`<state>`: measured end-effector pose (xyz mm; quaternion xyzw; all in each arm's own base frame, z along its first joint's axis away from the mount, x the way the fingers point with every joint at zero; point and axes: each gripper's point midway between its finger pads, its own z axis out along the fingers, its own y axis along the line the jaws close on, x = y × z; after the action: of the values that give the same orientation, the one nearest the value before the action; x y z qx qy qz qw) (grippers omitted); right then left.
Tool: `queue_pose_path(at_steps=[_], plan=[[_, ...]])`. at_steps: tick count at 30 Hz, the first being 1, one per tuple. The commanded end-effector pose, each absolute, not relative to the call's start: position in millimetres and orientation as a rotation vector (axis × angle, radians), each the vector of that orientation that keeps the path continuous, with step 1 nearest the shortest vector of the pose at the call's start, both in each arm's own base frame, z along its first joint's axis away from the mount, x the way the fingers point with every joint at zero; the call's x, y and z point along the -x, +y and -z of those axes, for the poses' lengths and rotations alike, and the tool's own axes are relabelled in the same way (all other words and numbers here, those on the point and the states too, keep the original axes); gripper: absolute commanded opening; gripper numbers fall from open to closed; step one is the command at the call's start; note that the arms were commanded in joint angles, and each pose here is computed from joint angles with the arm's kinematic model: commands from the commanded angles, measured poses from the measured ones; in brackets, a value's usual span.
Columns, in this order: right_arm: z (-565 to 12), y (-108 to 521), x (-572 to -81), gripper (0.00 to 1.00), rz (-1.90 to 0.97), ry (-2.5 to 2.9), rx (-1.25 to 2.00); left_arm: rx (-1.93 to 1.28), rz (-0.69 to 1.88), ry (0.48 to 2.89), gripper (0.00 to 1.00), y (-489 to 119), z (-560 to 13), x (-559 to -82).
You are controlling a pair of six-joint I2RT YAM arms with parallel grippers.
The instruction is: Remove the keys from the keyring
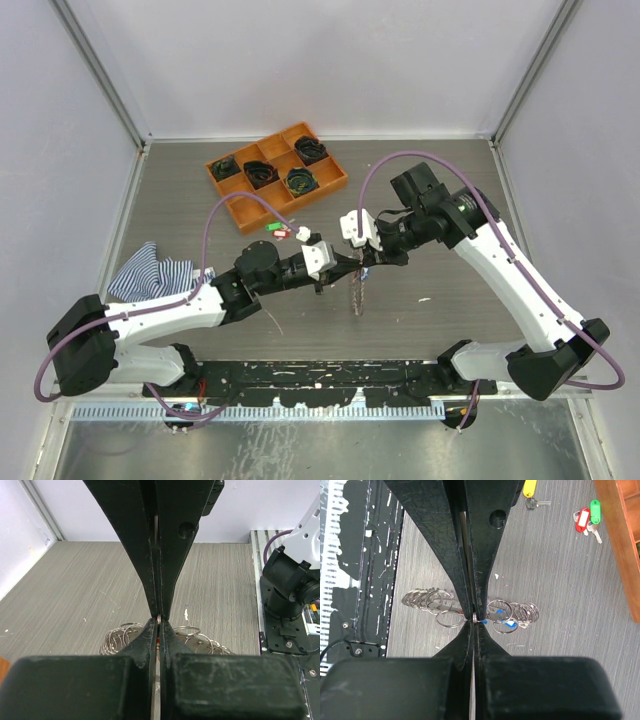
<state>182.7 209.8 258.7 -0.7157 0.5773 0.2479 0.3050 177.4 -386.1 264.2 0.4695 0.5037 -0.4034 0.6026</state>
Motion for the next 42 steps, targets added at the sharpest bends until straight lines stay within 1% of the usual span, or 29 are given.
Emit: queue_pose_path(at_steps=[1,2,3,5,6,7,10,15,19,22,29,33,37,42], plan=[[-279,214,-179,0.01,-0.667,1.441,1.847,-1.064,0.928,1.095,0.0,-386,-292,-177],[-280,213,-180,0.02,-0.673,1.447,1.831,-1.059,0.926,1.091,0.0,-384,-293,-177],[-282,212,-180,0.06,-0.684,1.447,1.815,-1.052,0.926,1.082,0.0,-383,-295,-177],[-287,210,-182,0.23,-0.714,1.456,1.767,-1.026,0.934,1.055,0.0,-379,-301,-175],[-289,208,-184,0.34,-0.728,1.456,1.745,-1.005,0.937,1.04,0.0,-376,-305,-174],[-292,207,-184,0.41,-0.744,1.456,1.723,-0.982,0.942,1.022,0.0,-373,-308,-174],[-303,206,-188,0.47,-0.782,1.45,1.651,-0.907,0.96,0.962,0.0,-365,-321,-172],[-318,217,-190,0.49,-0.882,1.447,1.562,-0.805,1.005,0.808,0.0,-355,-350,-164],[-336,226,-180,0.49,-0.992,1.381,1.543,-0.706,1.02,0.701,0.0,-346,-375,-162],[-358,228,-178,0.49,-0.997,1.346,1.522,-0.617,1.017,0.64,0.0,-337,-394,-165],[-399,228,-173,0.45,-0.988,1.278,1.474,-0.599,1.045,0.588,0.0,-334,-414,-159],[-397,227,-167,0.36,-1.012,1.238,1.5,-0.592,1.071,0.57,0.0,-330,-422,-153],[-392,226,-165,0.35,-1.016,1.213,1.518,-0.589,1.093,0.558,0.0,-327,-427,-149],[-391,227,-162,0.37,-1.026,1.162,1.546,-0.595,1.11,0.55,0.0,-325,-430,-144]])
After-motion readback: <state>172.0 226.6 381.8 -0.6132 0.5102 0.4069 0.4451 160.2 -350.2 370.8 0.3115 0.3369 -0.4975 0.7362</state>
